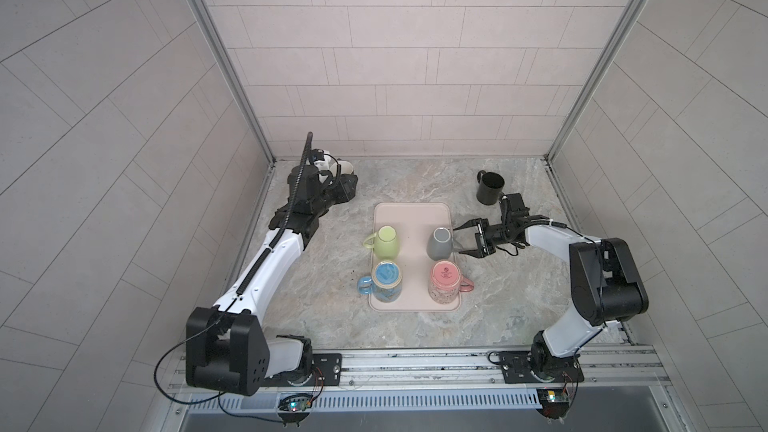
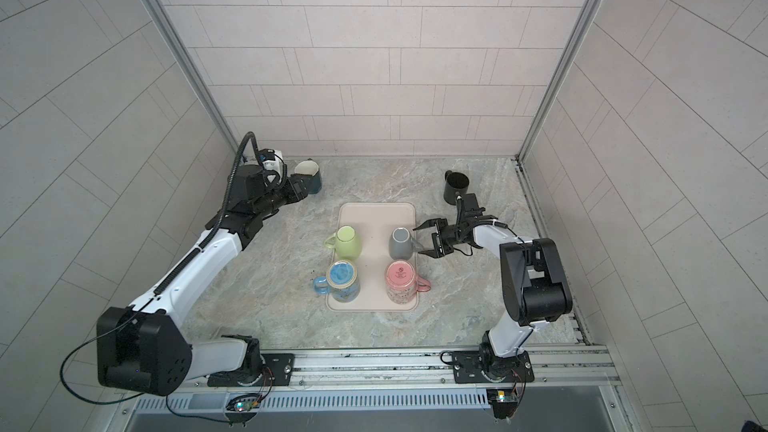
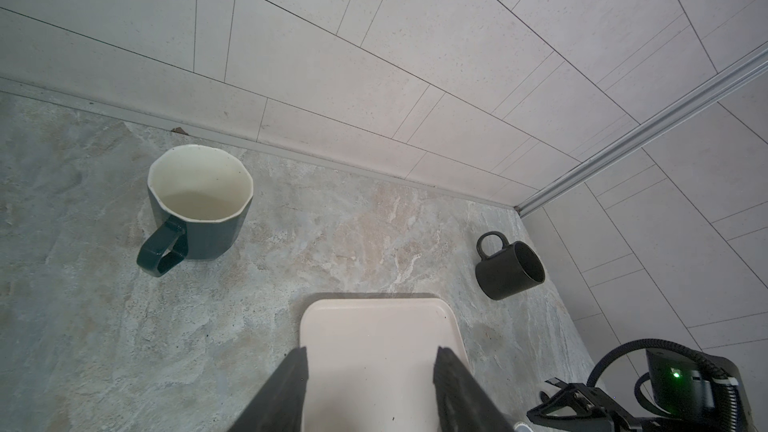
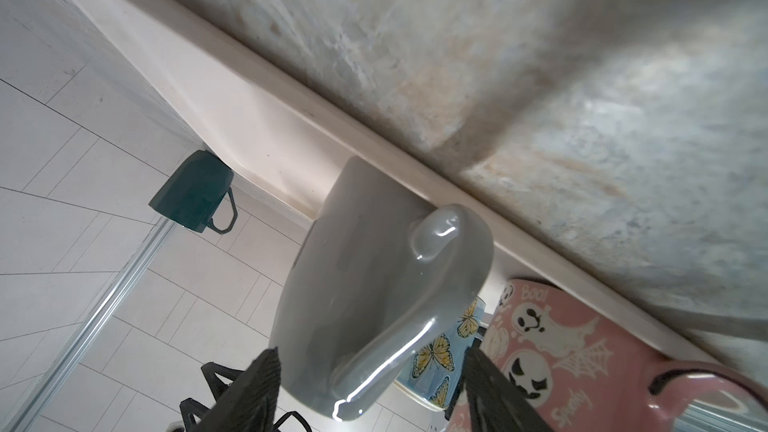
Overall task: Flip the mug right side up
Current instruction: 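Lower the right gripper onto the grey mug's handle and close it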
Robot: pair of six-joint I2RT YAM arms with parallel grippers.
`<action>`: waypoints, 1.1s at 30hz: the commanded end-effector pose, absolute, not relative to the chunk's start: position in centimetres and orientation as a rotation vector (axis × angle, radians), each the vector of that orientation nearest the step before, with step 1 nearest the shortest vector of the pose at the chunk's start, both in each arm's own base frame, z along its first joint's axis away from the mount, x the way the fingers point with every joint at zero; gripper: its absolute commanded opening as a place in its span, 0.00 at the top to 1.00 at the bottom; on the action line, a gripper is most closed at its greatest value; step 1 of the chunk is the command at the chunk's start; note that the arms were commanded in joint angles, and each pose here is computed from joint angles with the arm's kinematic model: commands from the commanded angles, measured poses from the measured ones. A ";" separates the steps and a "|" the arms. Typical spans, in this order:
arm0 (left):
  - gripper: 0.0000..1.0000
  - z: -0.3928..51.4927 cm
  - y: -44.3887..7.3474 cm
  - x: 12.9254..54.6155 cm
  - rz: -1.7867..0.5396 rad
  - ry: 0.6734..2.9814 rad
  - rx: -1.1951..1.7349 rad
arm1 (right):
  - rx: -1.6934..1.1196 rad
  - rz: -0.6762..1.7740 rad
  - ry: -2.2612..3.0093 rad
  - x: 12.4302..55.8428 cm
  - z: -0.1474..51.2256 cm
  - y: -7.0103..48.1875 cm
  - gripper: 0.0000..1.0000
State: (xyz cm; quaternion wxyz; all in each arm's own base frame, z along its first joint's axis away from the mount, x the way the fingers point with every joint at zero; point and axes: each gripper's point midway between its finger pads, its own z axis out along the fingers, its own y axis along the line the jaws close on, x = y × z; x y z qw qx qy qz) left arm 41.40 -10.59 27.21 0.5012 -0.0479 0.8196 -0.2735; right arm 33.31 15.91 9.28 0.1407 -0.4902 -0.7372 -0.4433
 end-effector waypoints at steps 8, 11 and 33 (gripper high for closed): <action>0.45 28.1 -10.3 41.8 -0.663 1.958 -0.118 | -1.447 -1.261 -2.069 34.2 7.9 16.8 0.32; 0.45 28.0 -10.1 41.7 -0.661 1.960 -0.122 | -1.443 -1.254 -2.064 34.2 7.6 17.0 0.35; 0.45 27.5 -9.9 41.8 -0.656 1.973 -0.136 | -1.433 -1.242 -2.053 34.3 6.4 17.3 0.60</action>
